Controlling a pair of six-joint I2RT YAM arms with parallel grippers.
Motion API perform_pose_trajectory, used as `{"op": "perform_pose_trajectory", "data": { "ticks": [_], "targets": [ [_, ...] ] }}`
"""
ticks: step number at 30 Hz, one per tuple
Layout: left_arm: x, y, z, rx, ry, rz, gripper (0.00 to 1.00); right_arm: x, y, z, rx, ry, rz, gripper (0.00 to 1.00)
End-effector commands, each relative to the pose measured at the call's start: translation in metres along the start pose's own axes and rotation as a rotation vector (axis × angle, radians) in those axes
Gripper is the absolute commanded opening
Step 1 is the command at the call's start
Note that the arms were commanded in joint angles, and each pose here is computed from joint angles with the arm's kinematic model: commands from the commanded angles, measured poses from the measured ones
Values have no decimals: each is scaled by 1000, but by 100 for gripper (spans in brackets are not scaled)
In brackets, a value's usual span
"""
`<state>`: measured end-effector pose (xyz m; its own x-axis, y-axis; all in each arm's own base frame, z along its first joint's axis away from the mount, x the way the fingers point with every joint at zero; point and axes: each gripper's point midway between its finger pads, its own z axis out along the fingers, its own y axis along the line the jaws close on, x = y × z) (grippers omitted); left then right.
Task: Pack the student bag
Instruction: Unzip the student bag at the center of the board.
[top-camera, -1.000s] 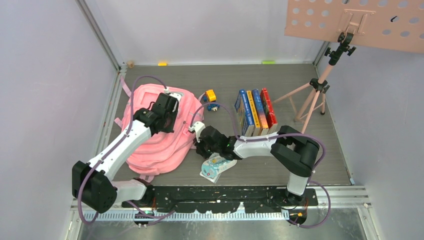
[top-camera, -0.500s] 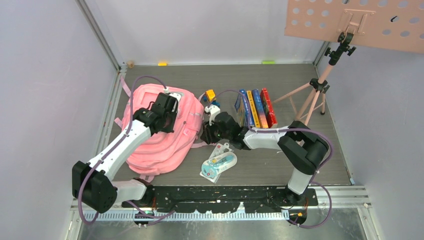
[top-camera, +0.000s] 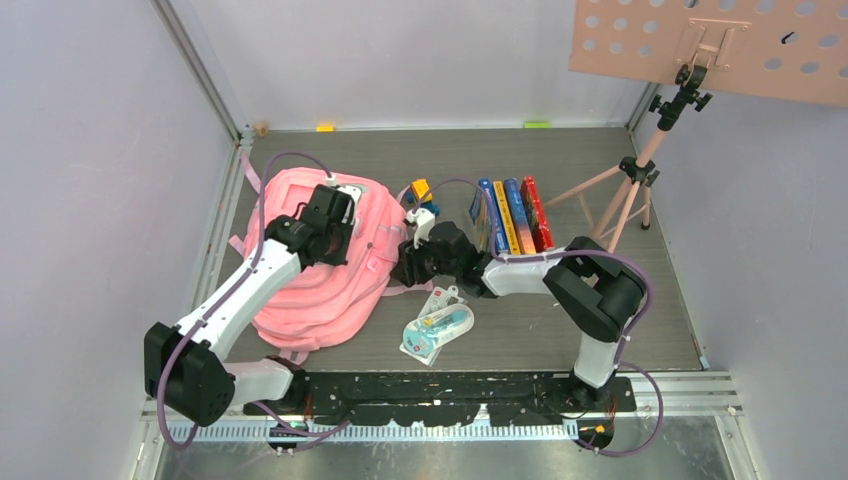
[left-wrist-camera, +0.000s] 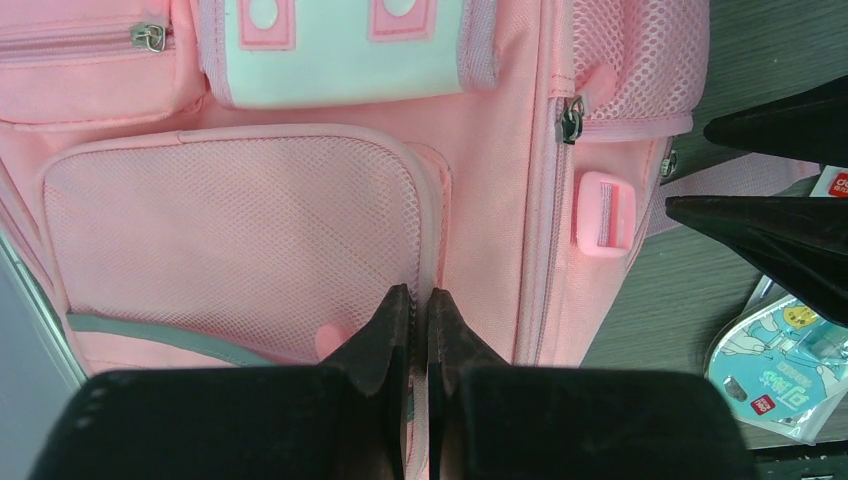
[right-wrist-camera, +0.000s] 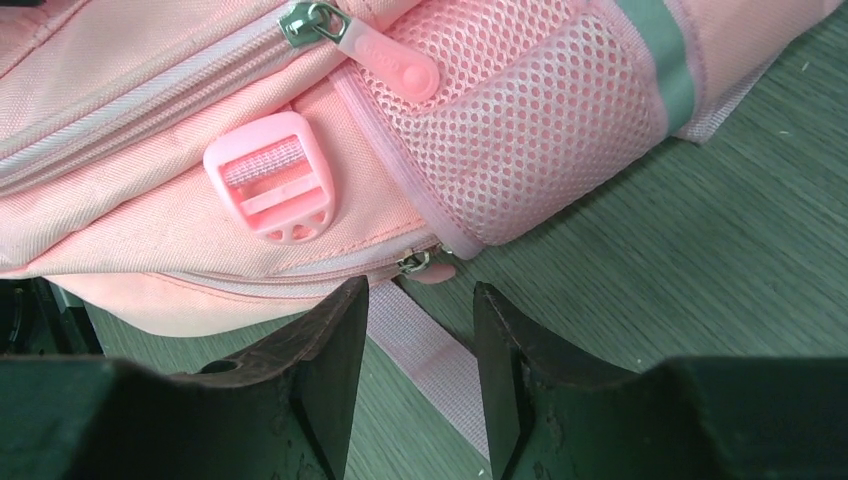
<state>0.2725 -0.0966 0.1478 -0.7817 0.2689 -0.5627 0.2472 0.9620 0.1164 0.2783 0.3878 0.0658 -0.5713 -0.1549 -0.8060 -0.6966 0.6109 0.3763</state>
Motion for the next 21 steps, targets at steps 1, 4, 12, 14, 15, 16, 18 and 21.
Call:
{"op": "perform_pose_trajectory", "data": {
  "ticks": [1, 4, 12, 14, 15, 16, 18, 21],
  "targets": [
    [-26, 0, -10, 17, -109, -17, 0, -10, 3, 9, -48, -52, -34, 50],
    [-27, 1, -10, 14, -112, -20, 0, -7, 1, 15, -52, -50, -56, 50],
    [-26, 4, -10, 8, -111, -22, 0, 5, -2, 19, -72, -69, -86, 50],
    [-26, 4, -10, 8, -109, -23, 0, 6, 3, 21, -108, -67, -93, 50],
    [-26, 4, -10, 8, -110, -23, 0, 7, 4, 22, -117, -66, -92, 50],
    [-26, 4, -9, 8, -108, -23, 0, 8, 7, 23, -136, -62, -91, 49],
    [-25, 4, -9, 8, -105, -22, 0, 11, 10, 24, -157, -54, -86, 49],
    [-25, 5, -9, 5, -104, -23, 0, 16, 12, 23, -171, -42, -77, 49]
  ]
}}
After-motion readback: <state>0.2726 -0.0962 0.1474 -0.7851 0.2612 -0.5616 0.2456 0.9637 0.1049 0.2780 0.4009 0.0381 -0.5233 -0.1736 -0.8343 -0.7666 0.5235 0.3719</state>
